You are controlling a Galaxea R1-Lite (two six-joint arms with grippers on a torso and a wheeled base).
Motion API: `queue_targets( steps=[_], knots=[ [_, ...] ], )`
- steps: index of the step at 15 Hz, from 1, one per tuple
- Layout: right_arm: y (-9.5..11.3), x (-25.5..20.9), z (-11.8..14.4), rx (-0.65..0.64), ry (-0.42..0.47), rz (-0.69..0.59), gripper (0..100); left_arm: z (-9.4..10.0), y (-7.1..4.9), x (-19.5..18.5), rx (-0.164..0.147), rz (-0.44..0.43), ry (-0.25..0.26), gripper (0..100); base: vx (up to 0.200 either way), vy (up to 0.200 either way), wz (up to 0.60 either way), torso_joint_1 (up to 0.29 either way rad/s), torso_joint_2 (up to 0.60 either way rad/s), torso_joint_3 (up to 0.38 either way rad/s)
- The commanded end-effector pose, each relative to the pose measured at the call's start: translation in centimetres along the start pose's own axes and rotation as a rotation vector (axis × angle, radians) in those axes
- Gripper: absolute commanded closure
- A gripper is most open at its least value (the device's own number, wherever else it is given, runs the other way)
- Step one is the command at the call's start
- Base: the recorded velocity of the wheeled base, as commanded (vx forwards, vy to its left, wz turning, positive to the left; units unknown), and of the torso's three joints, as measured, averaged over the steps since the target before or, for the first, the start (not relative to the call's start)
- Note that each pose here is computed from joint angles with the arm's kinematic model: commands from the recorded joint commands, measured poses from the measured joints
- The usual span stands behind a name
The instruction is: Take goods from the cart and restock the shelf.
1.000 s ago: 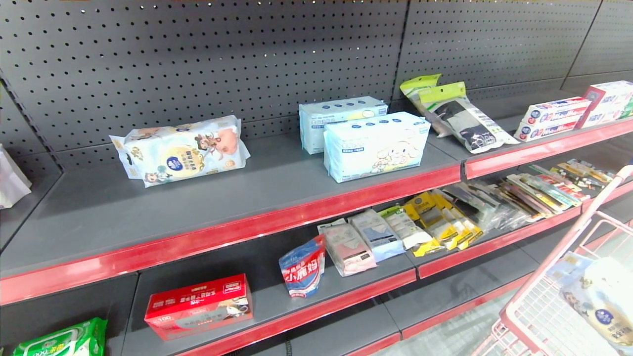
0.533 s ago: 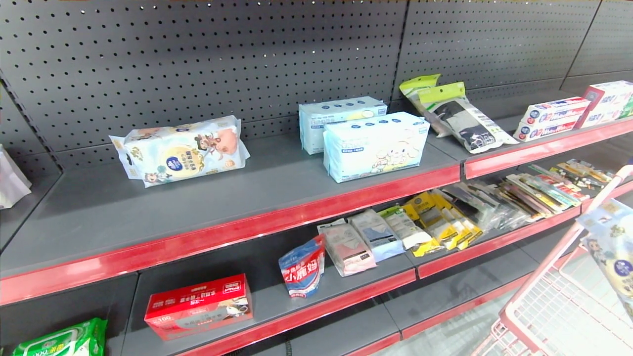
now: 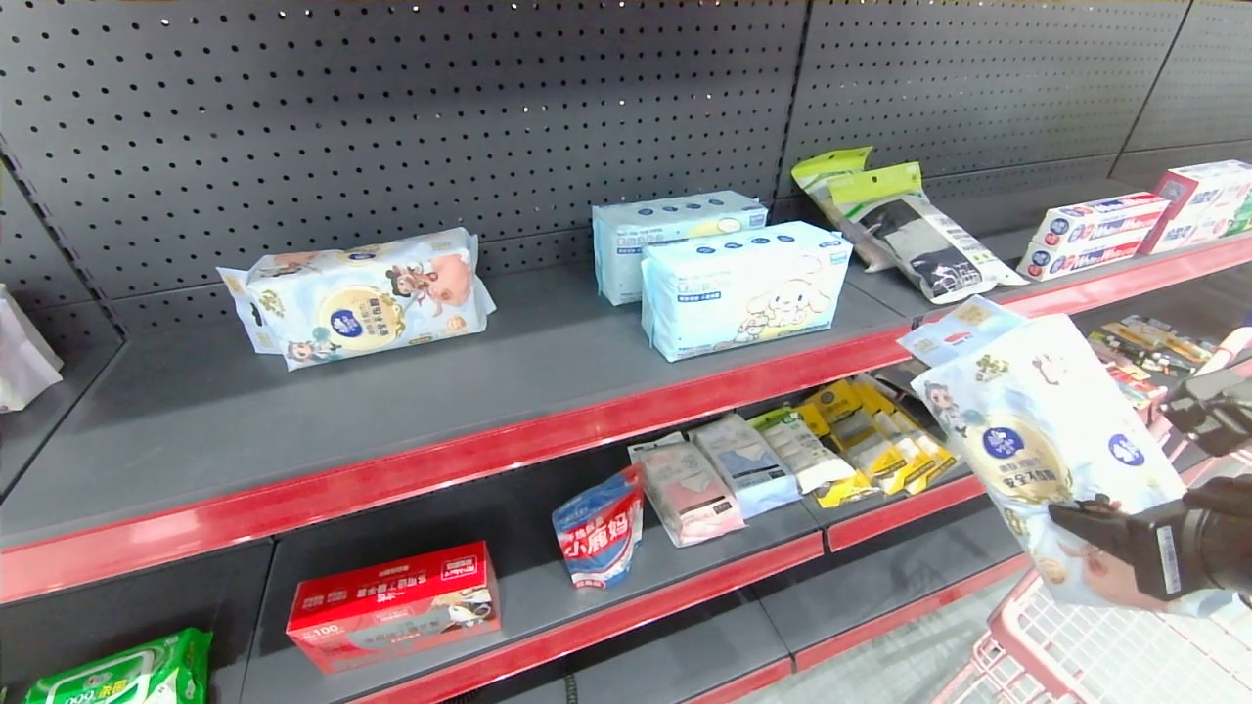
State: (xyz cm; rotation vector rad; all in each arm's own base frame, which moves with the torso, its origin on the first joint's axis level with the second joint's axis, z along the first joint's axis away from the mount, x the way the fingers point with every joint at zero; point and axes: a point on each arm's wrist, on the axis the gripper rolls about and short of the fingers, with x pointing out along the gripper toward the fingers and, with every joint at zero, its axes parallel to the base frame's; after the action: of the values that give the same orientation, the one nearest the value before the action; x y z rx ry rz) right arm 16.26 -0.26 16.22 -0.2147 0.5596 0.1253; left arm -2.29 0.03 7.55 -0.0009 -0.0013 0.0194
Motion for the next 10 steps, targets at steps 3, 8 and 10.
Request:
queue_targets(
  steps=[3, 8, 10],
  knots=[
    [2.6, -4.8, -2.4, -0.067, -0.146, 0.0, 100, 0.0, 0.0, 0.0, -0.001, 0.001, 0.001, 0, 0.0, 0.0, 0.0, 0.0, 0.0, 0.0],
    [3.1, -5.3, -4.3, -0.121, -0.138, 0.013, 100, 0.0, 0.0, 0.0, -0.001, 0.001, 0.001, 0, 0.0, 0.0, 0.0, 0.0, 0.0, 0.0],
    [3.1, -5.4, -4.4, -0.144, -0.136, 0.01, 100, 0.0, 0.0, 0.0, -0.001, 0.001, 0.001, 0, 0.0, 0.0, 0.0, 0.0, 0.0, 0.0]
  ],
)
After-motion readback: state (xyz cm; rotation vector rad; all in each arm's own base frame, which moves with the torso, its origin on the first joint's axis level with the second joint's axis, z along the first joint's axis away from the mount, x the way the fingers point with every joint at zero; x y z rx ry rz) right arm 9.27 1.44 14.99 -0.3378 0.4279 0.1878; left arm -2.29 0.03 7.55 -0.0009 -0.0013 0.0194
